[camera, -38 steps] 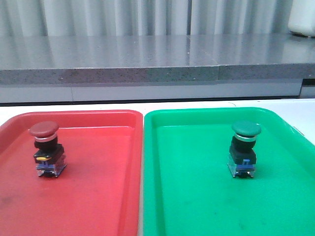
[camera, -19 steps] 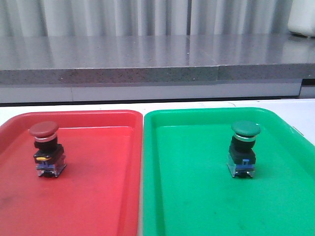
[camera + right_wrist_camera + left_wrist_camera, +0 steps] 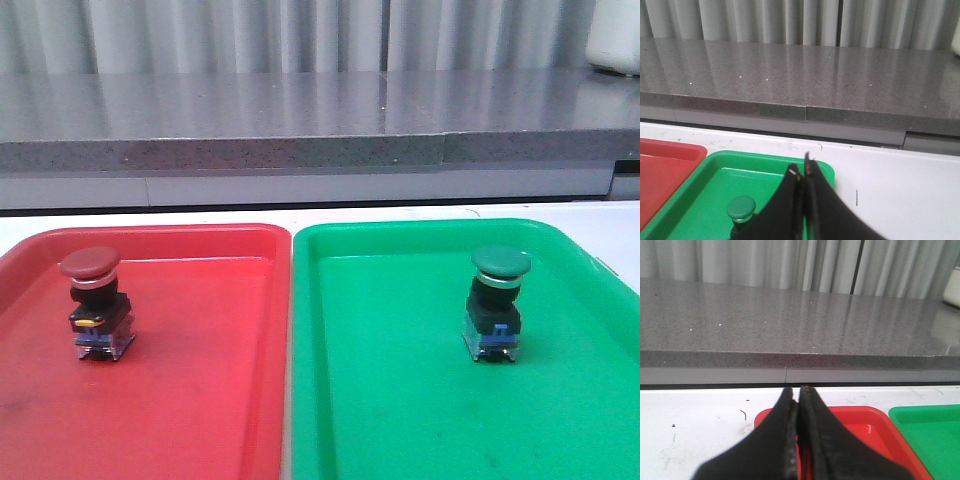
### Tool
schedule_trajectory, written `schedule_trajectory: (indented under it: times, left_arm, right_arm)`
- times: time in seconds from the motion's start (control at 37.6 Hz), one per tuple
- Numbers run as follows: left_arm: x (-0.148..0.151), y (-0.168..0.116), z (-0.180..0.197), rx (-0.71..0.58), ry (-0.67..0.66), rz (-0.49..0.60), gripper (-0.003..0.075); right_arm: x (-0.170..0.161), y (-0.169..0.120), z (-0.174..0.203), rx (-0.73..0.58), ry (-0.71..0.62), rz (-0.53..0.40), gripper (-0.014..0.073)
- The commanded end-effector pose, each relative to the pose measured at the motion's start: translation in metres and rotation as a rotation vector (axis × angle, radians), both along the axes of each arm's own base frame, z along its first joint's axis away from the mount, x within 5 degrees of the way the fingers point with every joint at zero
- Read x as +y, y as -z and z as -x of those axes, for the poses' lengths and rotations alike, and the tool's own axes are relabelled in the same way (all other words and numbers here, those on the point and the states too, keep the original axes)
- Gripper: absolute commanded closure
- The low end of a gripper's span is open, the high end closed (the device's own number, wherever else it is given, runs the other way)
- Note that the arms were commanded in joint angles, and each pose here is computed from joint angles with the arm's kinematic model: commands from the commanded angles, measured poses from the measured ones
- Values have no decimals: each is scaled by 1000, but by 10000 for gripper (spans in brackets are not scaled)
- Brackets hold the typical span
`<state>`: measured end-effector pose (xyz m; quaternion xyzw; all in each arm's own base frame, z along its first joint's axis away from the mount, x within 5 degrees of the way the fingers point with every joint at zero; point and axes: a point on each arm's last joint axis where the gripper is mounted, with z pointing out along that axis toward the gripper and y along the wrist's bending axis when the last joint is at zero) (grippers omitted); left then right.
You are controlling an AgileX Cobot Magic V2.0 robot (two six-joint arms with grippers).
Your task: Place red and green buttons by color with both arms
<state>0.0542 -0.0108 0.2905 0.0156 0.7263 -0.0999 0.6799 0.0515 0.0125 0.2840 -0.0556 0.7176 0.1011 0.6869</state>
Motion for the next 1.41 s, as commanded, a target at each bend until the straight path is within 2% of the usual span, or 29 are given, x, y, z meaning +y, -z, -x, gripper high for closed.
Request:
schedule_trajectory:
  times: [0.0,0.45,0.67,0.88,1.04,1.14,1.38]
  left_arm:
    - [1,-17,1,-102,-13,25,740]
    - [1,-15,0,-104,-14,26,740]
    - [3,6,3,-136,-35,-11,740]
    - [8,42,11,-139,-112,44,740]
    - [11,69,2,-114,-171,37,740]
    - [12,83,-1,-143,-185,39,740]
    - [12,84,-1,-151,-186,46,740]
  right_arm:
    - [-1,-16,1,-111,17,0,664]
    - [-1,-16,1,-111,17,0,664]
    - [-1,-16,1,-111,17,0,664]
    - [-1,-16,1,-111,17,0,664]
    - [-1,-16,1,-105,17,1,664]
    - [-1,-16,1,-106,17,1,664]
    - [-1,-16,1,-106,17,1,664]
